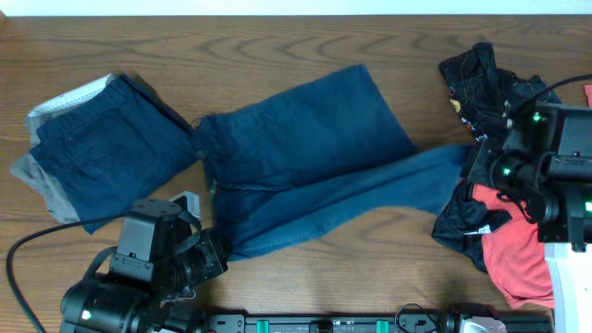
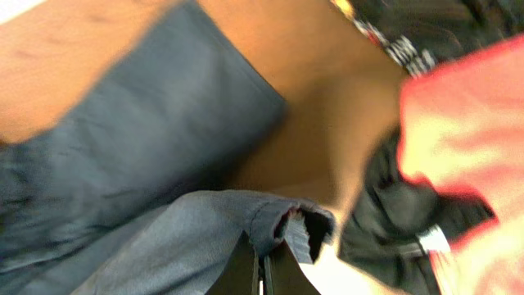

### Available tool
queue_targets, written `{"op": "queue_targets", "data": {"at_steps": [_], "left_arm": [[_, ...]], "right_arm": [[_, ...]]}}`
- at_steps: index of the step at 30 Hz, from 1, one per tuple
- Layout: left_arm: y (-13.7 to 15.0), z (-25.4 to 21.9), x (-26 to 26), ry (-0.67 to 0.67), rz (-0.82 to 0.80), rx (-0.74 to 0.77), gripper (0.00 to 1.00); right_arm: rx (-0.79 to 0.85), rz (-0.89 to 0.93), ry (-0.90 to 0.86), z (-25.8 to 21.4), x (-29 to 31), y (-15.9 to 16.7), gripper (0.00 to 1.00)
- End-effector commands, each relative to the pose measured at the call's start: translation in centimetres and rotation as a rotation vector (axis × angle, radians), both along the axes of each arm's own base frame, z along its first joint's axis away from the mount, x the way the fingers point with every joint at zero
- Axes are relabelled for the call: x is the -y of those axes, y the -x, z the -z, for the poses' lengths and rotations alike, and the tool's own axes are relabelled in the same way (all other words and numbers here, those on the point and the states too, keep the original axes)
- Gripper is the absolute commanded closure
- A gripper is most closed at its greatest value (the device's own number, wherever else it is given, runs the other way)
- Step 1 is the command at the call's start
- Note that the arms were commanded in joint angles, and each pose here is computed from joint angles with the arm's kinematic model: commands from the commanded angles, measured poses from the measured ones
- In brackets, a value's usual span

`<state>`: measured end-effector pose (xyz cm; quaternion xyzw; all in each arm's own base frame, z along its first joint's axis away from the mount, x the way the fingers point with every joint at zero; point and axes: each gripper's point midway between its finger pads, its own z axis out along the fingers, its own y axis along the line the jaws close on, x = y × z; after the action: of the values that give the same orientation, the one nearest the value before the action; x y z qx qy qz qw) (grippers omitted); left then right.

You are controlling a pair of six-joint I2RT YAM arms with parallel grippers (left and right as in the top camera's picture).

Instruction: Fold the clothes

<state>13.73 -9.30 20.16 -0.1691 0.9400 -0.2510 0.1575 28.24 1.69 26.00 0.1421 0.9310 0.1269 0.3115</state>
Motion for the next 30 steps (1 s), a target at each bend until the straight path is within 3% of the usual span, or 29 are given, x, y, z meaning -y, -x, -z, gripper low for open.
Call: {"op": "queue_targets", "data": {"at_steps": [1, 9, 15, 22, 30], "left_arm": [[-1.7, 0.0, -2.2, -0.098, -0.125, 0.044, 0.94], [-7.5, -1.9, -4.2, -0.198, -0.269, 0.232, 0.94], [-9.2, -0.5, -4.3, -0.247, -0.28, 0.184, 0.94], [-7.1, 0.0, -1.8, -0.124, -0.178, 0.099, 0.94], [-1.2, 0.5, -0.5, -0.023, -0.084, -0.052, 0.94]], "right_arm": [[0.088, -0.053, 0.035, -1.4, 0.0, -2.2, 0.99], [0.262, -0.079, 0.036, -3.0, -1.0, -8.6, 0.99], [0.273, -0.099, 0.045, -2.1, -1.7, -10.9, 0.99], [0.17, 0.006, 0.153, -0.5, 1.0, -8.9, 0.99], [0.099, 0.099, 0.221, -1.0, 3.9, -4.4, 0.99]]}}
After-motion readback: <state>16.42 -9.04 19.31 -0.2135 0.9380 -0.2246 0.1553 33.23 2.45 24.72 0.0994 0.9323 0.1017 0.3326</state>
